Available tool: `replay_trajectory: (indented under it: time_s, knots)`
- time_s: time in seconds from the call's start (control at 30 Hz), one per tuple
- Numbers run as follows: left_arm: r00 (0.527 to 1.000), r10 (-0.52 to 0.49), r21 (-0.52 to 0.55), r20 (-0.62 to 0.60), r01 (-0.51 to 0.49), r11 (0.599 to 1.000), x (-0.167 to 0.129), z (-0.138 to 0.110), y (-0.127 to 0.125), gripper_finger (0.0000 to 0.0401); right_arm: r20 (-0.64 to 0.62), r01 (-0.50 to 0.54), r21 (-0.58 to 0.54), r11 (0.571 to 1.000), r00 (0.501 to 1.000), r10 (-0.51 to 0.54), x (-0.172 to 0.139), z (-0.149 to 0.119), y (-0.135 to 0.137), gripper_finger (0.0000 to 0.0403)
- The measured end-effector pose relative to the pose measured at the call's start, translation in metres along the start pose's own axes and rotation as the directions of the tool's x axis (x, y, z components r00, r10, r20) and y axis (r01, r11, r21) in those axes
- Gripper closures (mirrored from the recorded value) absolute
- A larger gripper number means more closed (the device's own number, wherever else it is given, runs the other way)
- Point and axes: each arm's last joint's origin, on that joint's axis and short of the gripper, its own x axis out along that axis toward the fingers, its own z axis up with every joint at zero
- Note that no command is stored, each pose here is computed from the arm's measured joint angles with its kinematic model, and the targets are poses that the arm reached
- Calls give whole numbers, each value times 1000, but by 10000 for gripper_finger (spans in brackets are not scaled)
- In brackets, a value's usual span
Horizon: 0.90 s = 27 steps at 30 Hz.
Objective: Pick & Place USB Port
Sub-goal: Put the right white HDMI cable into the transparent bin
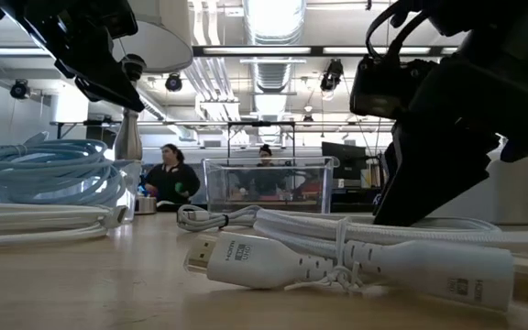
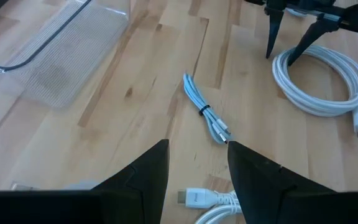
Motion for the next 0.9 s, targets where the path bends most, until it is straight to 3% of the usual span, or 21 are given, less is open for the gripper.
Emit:
replay_trajectory:
  time_s: [0.13,0.43,0.6,0.77,0.9]
  knots:
    - [1000,0,0,0,0,1000,0,0,0,234,5,-1,-38,999,1000,1,-1,1,0,262]
    - [1000,0,0,0,0,1000,0,0,0,234,15,-7,-101,995,1000,8,-2,8,4,364]
    - [1000,0,0,0,0,1000,0,0,0,234,22,-13,-140,990,1000,16,-6,19,11,373]
    - [1000,0,0,0,0,1000,0,0,0,234,59,107,-205,973,994,-97,-17,42,19,367]
    - [1000,0,0,0,0,1000,0,0,0,234,104,247,-278,928,968,-226,-31,68,21,365]
